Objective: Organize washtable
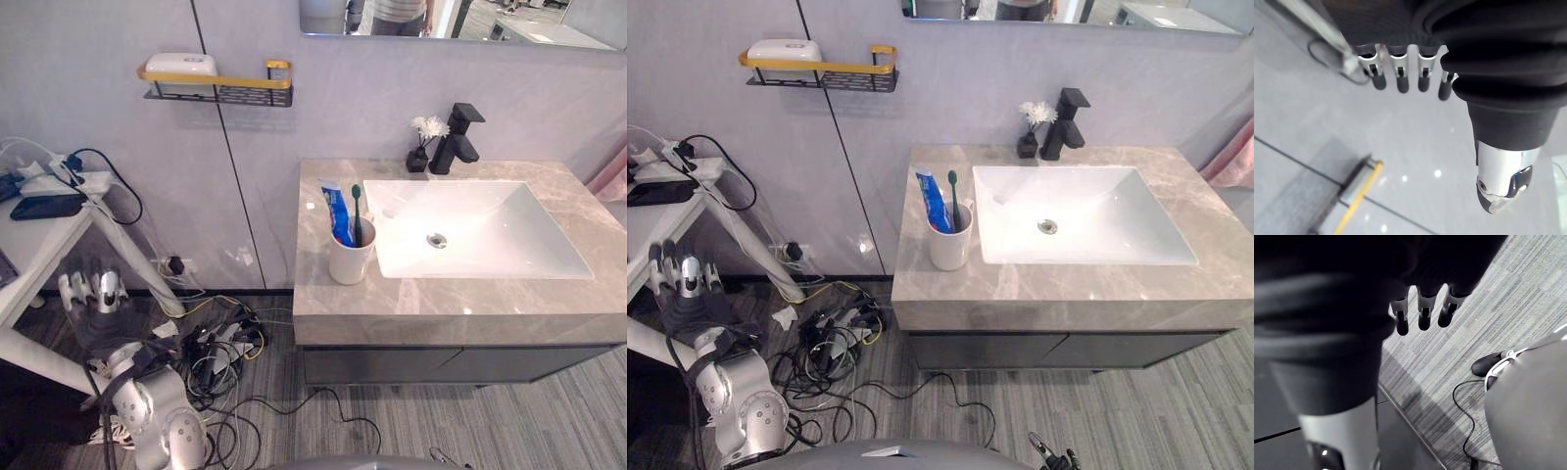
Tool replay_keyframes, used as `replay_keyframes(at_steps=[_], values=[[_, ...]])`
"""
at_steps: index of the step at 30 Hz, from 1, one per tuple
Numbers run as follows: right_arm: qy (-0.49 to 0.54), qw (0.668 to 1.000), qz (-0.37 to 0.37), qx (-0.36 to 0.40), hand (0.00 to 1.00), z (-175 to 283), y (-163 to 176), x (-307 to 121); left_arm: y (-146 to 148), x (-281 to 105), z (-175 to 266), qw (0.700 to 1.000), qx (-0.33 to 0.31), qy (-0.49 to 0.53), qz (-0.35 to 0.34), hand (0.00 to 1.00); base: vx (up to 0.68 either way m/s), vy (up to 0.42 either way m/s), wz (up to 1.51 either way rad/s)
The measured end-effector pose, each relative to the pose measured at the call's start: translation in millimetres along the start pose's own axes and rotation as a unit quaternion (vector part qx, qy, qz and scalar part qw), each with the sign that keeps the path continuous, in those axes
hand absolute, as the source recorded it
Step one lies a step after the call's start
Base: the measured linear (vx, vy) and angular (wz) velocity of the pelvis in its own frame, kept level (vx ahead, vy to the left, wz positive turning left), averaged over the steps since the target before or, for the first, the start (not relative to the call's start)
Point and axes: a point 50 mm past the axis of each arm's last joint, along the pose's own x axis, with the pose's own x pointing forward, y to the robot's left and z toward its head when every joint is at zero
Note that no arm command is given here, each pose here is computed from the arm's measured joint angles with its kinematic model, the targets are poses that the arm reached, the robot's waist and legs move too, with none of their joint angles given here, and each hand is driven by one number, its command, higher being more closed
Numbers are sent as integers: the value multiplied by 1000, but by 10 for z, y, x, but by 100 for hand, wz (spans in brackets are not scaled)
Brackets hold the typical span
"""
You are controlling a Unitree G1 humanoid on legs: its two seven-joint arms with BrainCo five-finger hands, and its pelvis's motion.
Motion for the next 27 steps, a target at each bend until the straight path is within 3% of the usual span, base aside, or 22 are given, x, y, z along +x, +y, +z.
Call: replay_keyframes(at_steps=[5,13,17,27], values=[[0,1000,2,3,0,-3,-5,0,-331,-40,76,994,-41,-13,-96,100,10,-1,6],[2,1000,4,4,0,-6,-51,3,-773,-303,-107,967,-126,56,-213,100,-2,-2,4],[3,1000,6,1,0,8,-76,11,-840,-450,-356,947,-143,129,-255,100,-29,-5,0],[4,1000,10,-7,0,38,-49,32,-826,-795,-766,894,-109,284,-329,100,2,-3,1]])
